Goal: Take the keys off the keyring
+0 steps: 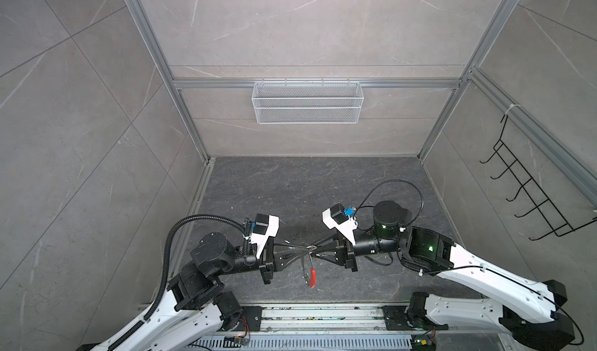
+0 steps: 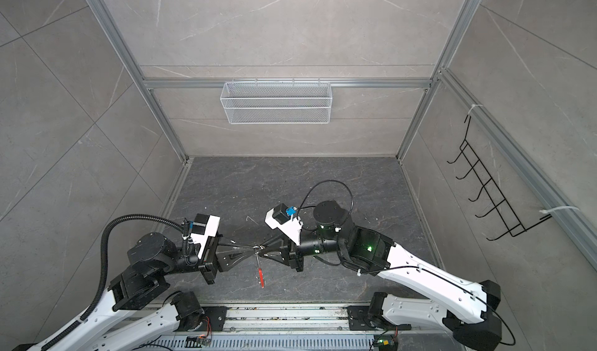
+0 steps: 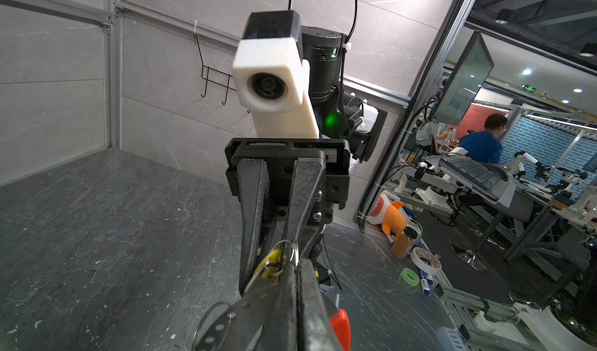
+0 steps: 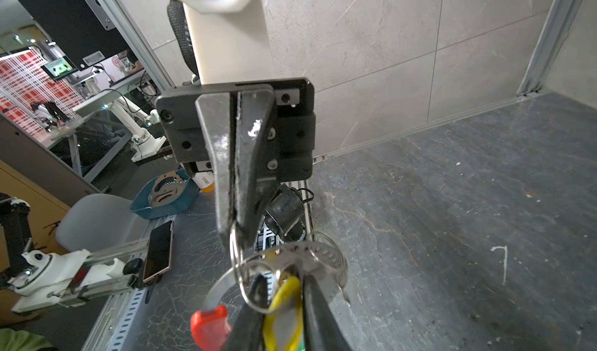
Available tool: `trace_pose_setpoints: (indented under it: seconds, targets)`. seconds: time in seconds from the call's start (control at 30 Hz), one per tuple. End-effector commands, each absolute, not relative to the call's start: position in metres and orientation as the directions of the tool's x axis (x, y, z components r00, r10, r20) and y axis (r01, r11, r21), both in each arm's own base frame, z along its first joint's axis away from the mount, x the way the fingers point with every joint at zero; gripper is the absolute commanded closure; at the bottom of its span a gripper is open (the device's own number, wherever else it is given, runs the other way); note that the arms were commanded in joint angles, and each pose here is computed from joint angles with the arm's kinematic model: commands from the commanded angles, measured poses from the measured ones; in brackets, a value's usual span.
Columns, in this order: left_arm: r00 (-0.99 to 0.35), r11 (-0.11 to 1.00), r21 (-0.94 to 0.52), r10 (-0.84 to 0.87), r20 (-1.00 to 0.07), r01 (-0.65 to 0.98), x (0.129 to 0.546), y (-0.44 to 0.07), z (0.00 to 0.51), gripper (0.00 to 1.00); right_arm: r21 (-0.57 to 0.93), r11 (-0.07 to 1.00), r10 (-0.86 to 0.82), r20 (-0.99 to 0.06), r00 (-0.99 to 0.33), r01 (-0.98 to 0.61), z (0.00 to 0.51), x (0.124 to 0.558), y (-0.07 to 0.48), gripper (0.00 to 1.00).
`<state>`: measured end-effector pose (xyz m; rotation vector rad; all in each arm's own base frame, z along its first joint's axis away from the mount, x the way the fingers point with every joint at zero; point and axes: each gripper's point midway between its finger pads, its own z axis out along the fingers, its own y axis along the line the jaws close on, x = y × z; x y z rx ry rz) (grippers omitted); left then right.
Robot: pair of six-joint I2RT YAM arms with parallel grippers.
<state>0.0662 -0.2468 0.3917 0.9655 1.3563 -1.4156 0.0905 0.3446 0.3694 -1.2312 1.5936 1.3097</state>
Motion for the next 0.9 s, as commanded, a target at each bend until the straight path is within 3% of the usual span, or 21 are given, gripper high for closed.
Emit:
trace_pose_setpoints:
  seconds: [0.0,0.27,0.87]
  targets:
    - [-0.228,0.017,-0.234,-0.169,-0.959,0.972,0.063,-0.241,0.411,1.00,0.277,0.027,-0.219,-0.936,-0.276,-0.961,0.368,0.091,0.348,0.85]
    - [-0.230,0.056,-0.248,-0.220,-0.948,0.967,0.070,-0.237,0.415,1.00,0.260,0.042,-0.252,-0.932,-0.262,-0.965,0.361,0.089,0.350,1.00]
    - [-0.214,0.072,-0.238,-0.246,-0.945,0.969,0.073,-0.236,0.416,1.00,0.166,0.111,-0.326,-0.925,-0.194,-0.980,0.322,0.081,0.367,1.00]
